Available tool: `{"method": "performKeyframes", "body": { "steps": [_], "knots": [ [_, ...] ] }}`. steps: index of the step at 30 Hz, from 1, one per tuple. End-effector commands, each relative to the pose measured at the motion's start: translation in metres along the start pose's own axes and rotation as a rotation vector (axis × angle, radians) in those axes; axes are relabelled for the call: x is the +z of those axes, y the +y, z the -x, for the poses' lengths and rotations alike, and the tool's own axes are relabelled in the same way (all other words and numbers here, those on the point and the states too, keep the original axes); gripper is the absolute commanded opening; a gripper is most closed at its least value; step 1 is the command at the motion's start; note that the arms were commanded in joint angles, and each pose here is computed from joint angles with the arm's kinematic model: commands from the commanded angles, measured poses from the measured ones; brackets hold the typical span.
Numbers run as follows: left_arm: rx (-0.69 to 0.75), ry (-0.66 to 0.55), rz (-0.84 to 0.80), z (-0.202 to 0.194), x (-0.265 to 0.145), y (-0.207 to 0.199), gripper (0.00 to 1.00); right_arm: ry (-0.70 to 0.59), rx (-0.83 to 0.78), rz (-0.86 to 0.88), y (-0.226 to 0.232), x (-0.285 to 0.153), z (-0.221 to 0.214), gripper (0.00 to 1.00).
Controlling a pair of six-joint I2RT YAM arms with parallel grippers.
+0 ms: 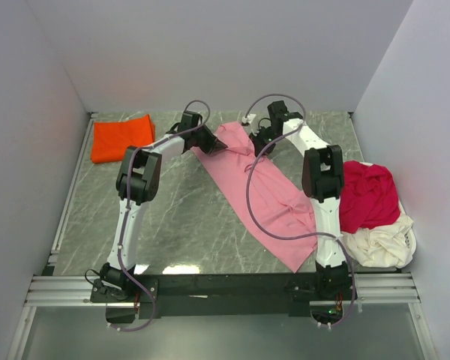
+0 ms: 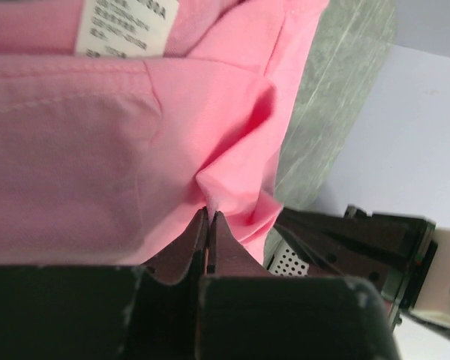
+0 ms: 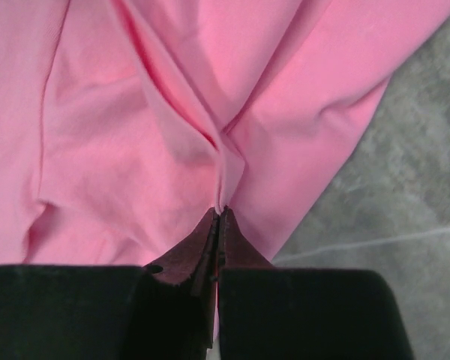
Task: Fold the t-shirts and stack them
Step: Fold the tshirt
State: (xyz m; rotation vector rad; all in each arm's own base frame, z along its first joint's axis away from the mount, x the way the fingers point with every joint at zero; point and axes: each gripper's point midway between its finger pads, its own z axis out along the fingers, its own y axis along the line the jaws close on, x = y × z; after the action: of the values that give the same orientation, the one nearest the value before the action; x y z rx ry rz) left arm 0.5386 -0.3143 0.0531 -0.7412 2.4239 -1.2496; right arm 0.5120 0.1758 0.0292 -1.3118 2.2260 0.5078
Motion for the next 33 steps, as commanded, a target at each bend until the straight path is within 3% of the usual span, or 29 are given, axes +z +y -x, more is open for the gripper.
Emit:
{"method": "performKeyframes", "body": {
  "steps": [1, 14, 21, 33],
  "knots": [
    [0.054, -0.061, -0.031, 0.023, -0.009, -0.019, 0.00, -0.079, -0.056, -0.104, -0.010, -0.042, 0.025, 0.00],
    [0.105, -0.091, 0.007, 0.039, -0.012, -0.018, 0.00, -0.125, -0.074, -0.125, -0.004, -0.056, 0.021, 0.00],
    [0.155, -0.106, -0.014, 0.042, -0.013, -0.023, 0.00, -0.121, -0.174, -0.221, 0.007, -0.071, 0.026, 0.00],
    [0.219, -0.136, -0.049, 0.052, -0.015, -0.029, 0.00, 0.001, -0.325, -0.378, 0.038, -0.066, 0.022, 0.00]
  ]
}}
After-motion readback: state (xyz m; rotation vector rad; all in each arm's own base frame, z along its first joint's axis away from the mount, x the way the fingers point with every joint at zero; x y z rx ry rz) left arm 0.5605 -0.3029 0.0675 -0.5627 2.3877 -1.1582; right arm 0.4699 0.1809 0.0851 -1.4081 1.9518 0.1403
